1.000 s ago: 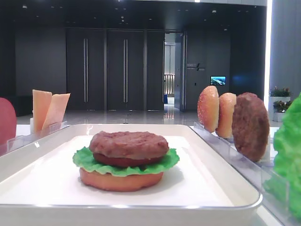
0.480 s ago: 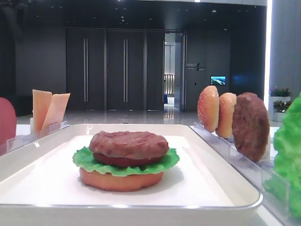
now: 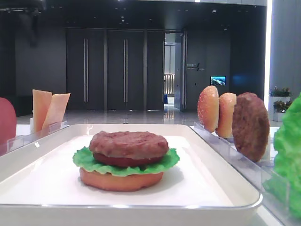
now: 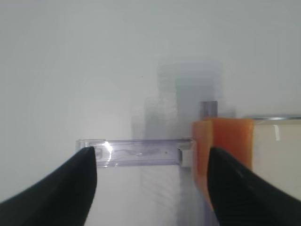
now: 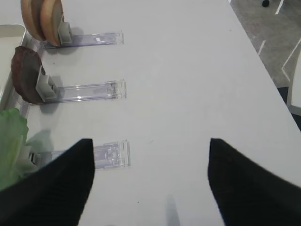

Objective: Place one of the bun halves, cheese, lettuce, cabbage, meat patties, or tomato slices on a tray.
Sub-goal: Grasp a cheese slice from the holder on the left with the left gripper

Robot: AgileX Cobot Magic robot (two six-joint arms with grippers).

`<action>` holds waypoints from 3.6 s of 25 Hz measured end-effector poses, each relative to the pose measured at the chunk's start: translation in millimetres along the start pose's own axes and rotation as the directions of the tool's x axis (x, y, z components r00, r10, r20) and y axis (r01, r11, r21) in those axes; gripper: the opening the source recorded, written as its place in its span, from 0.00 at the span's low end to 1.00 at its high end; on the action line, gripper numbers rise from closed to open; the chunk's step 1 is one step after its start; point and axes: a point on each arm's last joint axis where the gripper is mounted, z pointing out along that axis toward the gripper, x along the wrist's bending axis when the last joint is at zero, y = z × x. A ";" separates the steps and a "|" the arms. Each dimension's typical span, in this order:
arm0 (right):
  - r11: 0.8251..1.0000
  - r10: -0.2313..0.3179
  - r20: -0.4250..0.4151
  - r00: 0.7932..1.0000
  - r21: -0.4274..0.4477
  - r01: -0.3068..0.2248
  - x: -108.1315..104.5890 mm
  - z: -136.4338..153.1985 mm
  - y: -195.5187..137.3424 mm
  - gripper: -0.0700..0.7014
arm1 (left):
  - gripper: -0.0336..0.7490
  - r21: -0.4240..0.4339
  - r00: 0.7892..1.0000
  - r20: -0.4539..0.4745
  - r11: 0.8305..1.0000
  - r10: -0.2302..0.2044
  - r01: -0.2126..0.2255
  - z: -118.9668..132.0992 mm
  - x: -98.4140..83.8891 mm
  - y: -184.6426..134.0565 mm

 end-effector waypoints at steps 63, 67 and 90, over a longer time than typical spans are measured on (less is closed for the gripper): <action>1.000 0.001 0.000 1.000 0.000 -0.001 0.0 0.0 0.0 0.72 | 0.59 0.188 0.989 -0.095 0.978 0.111 -0.092 108.8 -123.3 -39.2; 1.000 0.001 0.000 1.000 0.000 -0.001 0.0 0.0 0.0 0.72 | 0.43 0.189 0.989 -0.093 0.977 0.114 -0.095 108.8 -123.3 -39.2; 1.000 0.001 0.000 1.000 0.000 -0.001 0.0 0.0 0.0 0.72 | 0.09 0.202 0.986 -0.044 0.968 0.162 -0.150 107.5 -126.1 -40.2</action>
